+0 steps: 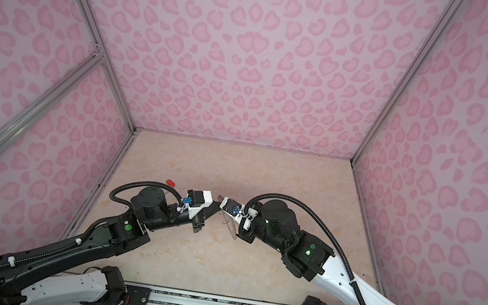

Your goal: Put the keys on the keyring

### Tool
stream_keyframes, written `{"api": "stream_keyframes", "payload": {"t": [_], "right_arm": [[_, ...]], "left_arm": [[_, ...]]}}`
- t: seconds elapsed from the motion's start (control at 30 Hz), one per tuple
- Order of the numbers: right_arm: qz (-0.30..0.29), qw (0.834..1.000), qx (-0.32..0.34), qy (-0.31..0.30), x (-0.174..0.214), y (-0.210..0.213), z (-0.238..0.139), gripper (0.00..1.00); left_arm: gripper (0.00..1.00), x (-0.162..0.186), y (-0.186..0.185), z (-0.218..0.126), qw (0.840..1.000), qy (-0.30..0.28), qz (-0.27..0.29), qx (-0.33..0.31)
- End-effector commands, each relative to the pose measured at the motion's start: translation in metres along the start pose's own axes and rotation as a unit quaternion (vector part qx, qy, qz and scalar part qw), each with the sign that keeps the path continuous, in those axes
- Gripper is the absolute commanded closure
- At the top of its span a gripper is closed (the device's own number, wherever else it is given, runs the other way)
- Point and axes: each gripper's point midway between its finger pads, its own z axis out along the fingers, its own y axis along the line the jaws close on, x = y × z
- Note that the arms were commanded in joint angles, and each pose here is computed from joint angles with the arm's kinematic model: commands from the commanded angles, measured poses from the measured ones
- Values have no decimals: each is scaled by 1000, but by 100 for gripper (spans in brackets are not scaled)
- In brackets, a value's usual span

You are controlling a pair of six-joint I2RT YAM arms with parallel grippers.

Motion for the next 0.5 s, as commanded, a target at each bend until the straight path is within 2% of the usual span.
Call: {"api": "stream_keyframes", "payload": {"t": [0.0, 0.4, 0.47], "right_arm": [[7, 1000, -14, -1, -2, 7, 3, 100], [13, 1000, -10, -10, -1, 11, 6, 100], [15, 1000, 1, -14, -1, 8, 5, 89]], "left_arm": [[97, -24, 18, -3, 997, -51, 7, -50], [97, -27, 23, -4, 996, -68, 2, -65], [97, -29, 19, -5, 996, -73, 2, -54]]}}
